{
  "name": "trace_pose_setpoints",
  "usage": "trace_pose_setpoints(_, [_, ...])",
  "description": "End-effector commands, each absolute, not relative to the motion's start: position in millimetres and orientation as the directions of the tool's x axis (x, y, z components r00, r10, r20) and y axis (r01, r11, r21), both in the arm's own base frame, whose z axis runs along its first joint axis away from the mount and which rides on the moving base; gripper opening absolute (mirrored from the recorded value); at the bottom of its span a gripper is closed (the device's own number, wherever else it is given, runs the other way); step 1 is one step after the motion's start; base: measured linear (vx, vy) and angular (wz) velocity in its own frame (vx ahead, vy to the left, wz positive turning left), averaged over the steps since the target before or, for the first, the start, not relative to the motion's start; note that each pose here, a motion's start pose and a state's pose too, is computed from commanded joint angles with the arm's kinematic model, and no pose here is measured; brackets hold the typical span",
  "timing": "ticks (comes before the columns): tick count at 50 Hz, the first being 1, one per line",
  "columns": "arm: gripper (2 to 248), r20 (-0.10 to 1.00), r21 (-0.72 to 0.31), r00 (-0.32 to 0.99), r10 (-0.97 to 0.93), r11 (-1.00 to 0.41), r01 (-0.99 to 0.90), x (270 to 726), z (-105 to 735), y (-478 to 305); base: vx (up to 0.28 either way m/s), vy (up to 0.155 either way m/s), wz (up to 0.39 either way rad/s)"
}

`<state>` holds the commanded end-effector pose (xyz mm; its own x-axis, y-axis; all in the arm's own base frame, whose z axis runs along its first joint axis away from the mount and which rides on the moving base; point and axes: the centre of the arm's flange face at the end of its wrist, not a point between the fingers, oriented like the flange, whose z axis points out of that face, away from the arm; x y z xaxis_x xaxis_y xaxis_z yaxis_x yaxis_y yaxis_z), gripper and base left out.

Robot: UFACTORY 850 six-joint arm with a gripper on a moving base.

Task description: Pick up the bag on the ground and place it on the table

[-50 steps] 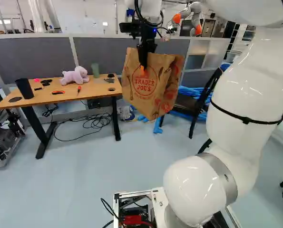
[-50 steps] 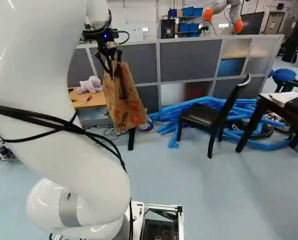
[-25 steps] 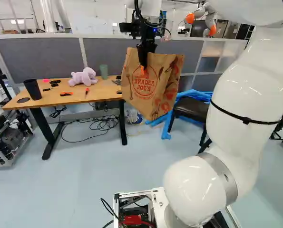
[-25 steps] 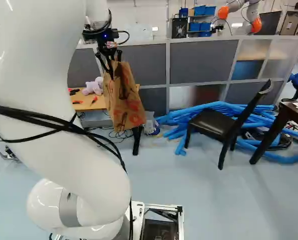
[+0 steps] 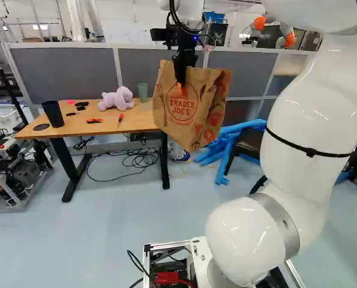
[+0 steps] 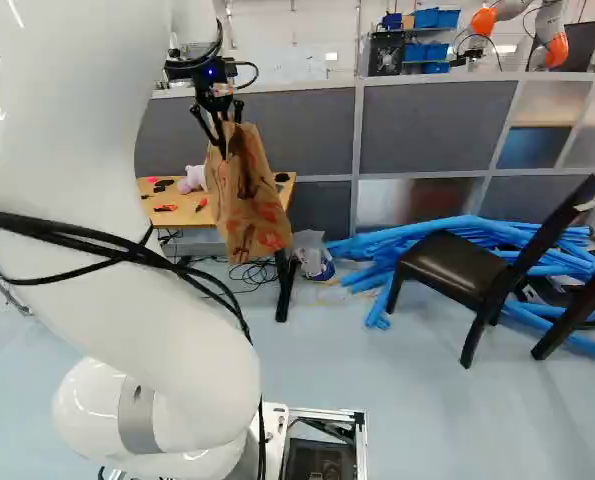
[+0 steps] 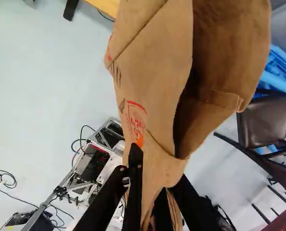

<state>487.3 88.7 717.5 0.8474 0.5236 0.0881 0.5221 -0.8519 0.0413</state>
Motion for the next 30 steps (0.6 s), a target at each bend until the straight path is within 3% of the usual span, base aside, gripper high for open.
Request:
trace_pose_setpoints(10, [21,0.088,0.041,0.847,0.524,-0.852,0.522,487.3,717.5,88.7,0.165,0.050,0.091])
trace_pose_setpoints(30, [21,0.088,0.041,0.847,0.524,-0.852,0.522,487.3,717.5,88.7,0.164,0.005,-0.004])
